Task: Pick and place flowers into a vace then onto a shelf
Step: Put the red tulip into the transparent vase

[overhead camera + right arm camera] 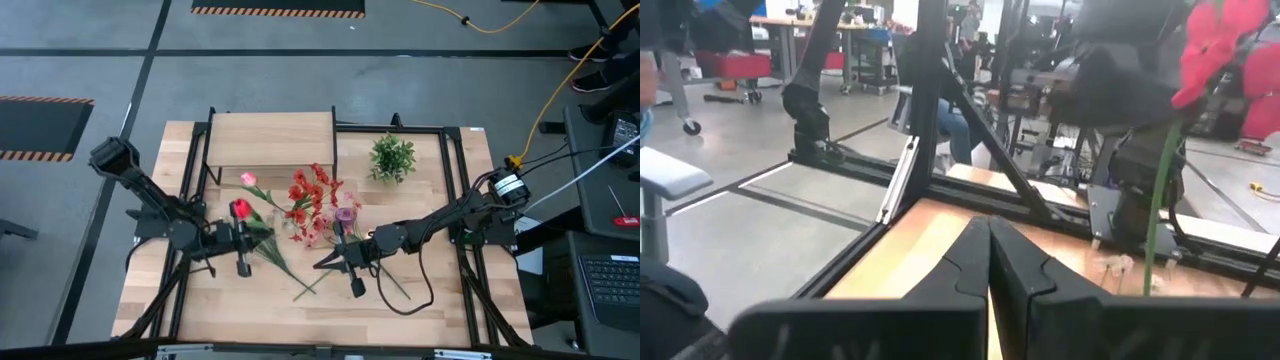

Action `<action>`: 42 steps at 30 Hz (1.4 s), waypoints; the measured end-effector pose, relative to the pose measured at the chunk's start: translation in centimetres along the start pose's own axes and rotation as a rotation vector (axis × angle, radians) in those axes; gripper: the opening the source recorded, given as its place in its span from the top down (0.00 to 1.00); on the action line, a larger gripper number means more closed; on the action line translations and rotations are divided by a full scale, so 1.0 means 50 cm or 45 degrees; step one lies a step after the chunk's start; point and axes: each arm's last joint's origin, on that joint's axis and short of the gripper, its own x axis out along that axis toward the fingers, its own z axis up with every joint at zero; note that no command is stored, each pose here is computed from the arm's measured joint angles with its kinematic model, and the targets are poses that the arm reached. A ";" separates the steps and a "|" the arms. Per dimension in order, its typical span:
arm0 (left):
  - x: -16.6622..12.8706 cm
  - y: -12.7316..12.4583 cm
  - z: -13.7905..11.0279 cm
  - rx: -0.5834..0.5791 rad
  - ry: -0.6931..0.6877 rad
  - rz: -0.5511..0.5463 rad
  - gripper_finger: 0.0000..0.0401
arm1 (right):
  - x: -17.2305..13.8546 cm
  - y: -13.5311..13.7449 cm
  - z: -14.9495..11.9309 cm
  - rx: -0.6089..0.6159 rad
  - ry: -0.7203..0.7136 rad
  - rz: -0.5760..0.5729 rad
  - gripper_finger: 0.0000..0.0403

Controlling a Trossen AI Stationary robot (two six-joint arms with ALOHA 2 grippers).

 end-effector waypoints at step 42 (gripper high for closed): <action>0.062 0.076 0.028 0.104 -0.151 0.029 0.99 | 0.000 -0.021 -0.016 -0.004 0.096 -0.091 0.99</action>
